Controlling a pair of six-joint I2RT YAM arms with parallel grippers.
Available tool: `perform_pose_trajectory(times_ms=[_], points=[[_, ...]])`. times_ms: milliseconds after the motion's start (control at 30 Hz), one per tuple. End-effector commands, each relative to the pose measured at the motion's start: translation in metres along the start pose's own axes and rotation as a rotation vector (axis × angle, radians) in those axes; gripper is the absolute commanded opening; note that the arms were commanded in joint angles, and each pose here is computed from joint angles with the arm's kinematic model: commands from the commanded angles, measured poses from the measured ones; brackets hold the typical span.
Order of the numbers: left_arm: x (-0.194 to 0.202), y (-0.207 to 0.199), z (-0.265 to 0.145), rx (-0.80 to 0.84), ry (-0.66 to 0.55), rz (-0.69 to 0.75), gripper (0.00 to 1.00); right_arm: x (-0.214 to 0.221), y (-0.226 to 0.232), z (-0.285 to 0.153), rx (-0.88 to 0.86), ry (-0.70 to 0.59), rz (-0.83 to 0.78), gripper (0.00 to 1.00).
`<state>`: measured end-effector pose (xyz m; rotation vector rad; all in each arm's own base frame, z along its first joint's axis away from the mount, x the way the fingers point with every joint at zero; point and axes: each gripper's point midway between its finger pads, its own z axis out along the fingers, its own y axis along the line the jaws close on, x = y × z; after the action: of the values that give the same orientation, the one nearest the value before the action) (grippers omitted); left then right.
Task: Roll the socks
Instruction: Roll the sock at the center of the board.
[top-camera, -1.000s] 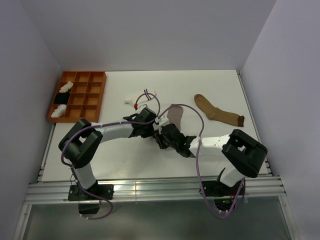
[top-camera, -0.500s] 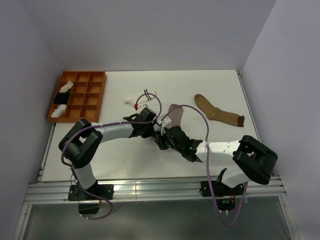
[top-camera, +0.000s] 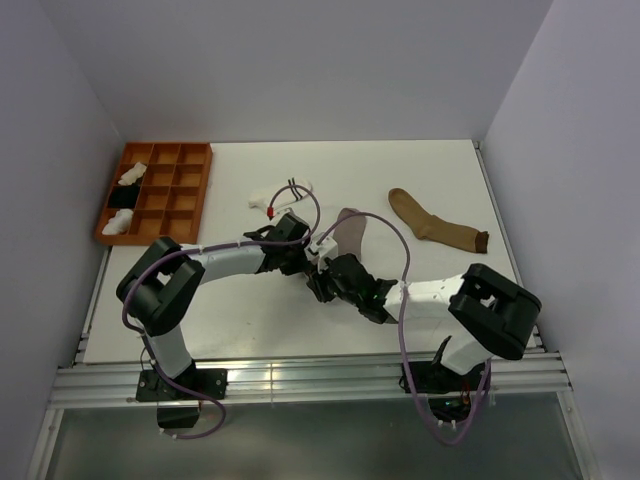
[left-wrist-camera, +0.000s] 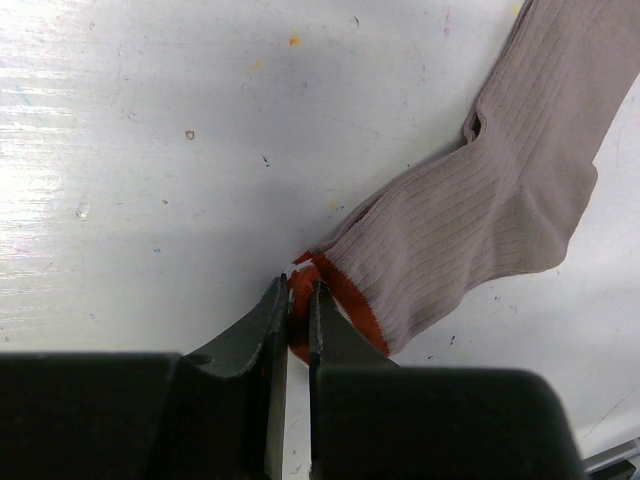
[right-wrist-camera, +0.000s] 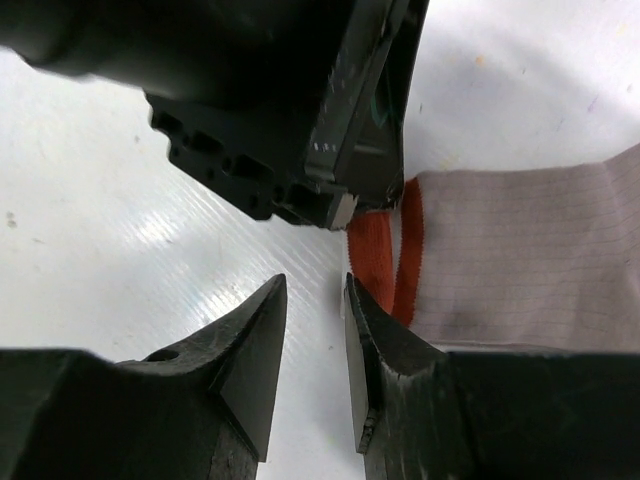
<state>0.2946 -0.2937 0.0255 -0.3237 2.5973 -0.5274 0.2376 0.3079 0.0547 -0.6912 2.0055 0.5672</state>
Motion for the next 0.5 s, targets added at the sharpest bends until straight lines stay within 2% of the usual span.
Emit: perform_pose_trajectory(times_ms=[0, 367, 467], points=[[-0.003, -0.002, -0.002, 0.01, 0.0, -0.009, 0.0, -0.012, 0.007, 0.009, -0.013, -0.038, -0.003, 0.37], [-0.002, -0.001, -0.001, 0.008, 0.009, -0.015, 0.0, 0.009, -0.003, 0.016, 0.043, 0.048, -0.007, 0.34], [-0.003, 0.0, -0.002, 0.008, 0.006, -0.014, 0.0, 0.004, -0.008, 0.012, 0.064, 0.03, 0.001, 0.34]])
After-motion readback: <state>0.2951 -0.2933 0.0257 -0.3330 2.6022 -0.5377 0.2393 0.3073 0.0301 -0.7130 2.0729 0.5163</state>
